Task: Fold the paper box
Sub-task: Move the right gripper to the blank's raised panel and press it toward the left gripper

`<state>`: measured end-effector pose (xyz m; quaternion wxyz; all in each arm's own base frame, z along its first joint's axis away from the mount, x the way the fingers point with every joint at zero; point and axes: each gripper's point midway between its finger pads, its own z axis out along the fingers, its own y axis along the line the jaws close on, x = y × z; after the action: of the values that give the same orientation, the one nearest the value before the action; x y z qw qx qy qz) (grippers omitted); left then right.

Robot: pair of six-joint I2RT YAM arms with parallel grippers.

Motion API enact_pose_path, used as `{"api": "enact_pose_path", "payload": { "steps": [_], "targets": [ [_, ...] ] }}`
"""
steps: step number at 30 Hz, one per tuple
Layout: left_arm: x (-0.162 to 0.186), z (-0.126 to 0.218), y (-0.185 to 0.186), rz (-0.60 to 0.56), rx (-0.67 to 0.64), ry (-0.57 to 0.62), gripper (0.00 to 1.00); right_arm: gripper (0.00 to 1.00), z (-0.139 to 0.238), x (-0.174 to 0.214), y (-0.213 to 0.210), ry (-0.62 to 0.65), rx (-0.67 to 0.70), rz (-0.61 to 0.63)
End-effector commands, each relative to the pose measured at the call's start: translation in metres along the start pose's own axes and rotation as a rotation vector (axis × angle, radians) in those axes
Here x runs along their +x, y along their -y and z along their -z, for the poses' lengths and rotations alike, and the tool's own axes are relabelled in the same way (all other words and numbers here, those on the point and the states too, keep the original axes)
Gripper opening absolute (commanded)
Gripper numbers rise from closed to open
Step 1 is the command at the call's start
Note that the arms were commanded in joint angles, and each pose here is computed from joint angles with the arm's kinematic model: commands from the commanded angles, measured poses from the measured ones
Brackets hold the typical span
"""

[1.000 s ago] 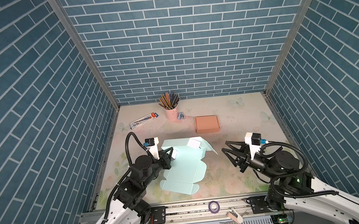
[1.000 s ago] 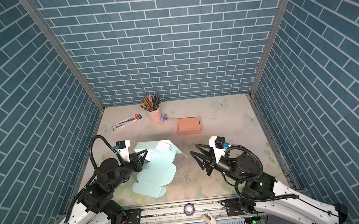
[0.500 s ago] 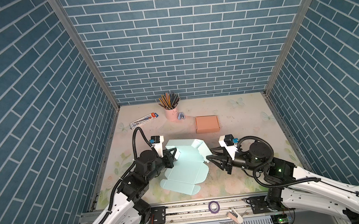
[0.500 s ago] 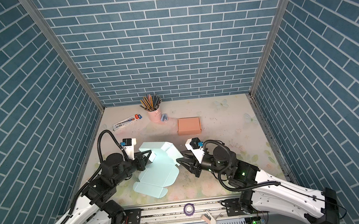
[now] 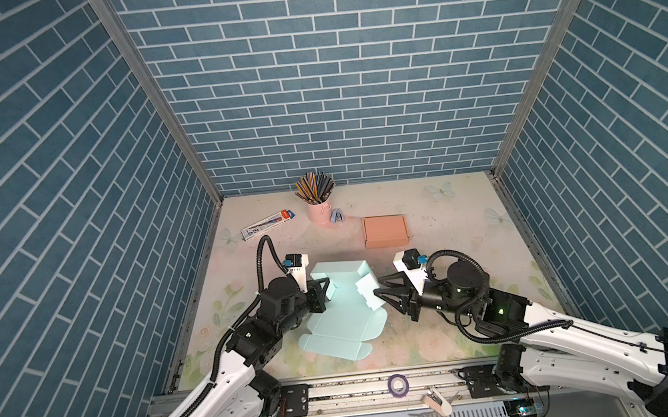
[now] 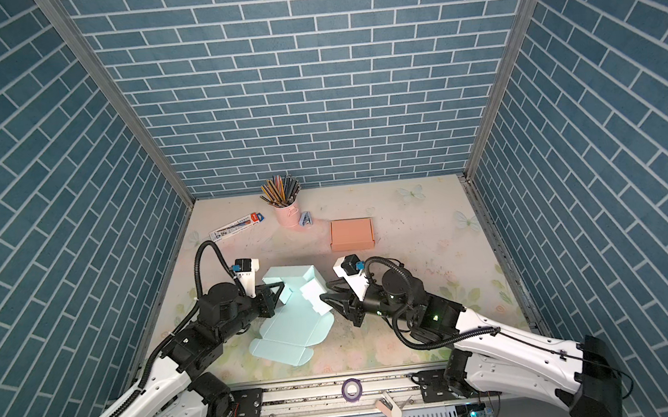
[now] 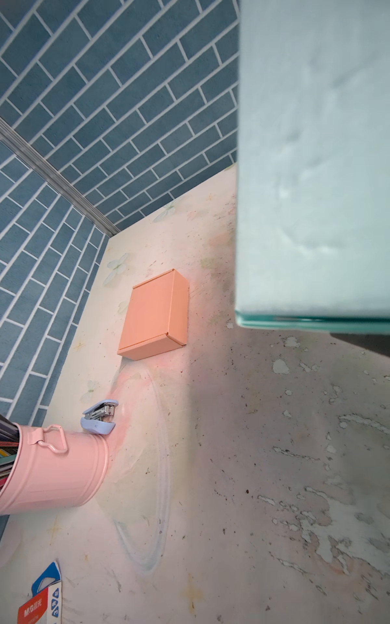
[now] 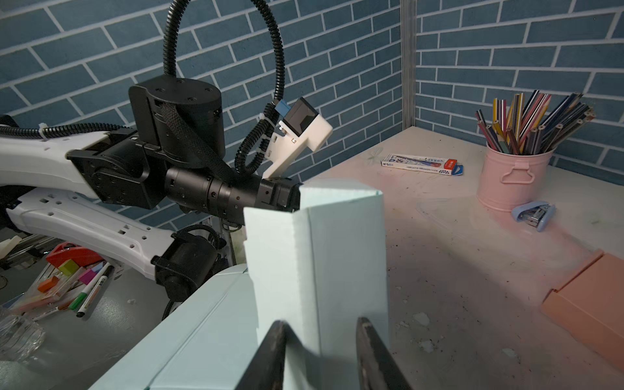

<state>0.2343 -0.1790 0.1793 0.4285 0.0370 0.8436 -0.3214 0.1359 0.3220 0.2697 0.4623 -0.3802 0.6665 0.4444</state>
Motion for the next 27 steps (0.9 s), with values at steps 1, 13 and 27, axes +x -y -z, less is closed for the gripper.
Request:
{"api": "enact_pose_path", "payload": {
  "steps": [1, 13, 27],
  "targets": [
    [-0.002, -0.002, -0.003, -0.019, -0.01, 0.02, 0.1, 0.35, -0.008, -0.002, 0.0, 0.003, 0.0, -0.023],
    [0.012, -0.012, -0.023, -0.044, -0.089, -0.013, 0.1, 0.32, -0.037, 0.013, 0.032, -0.063, 0.171, -0.051],
    [0.018, -0.02, -0.048, -0.067, -0.205, -0.009, 0.1, 0.31, -0.075, 0.052, 0.073, -0.246, 0.435, -0.088]
  ]
}}
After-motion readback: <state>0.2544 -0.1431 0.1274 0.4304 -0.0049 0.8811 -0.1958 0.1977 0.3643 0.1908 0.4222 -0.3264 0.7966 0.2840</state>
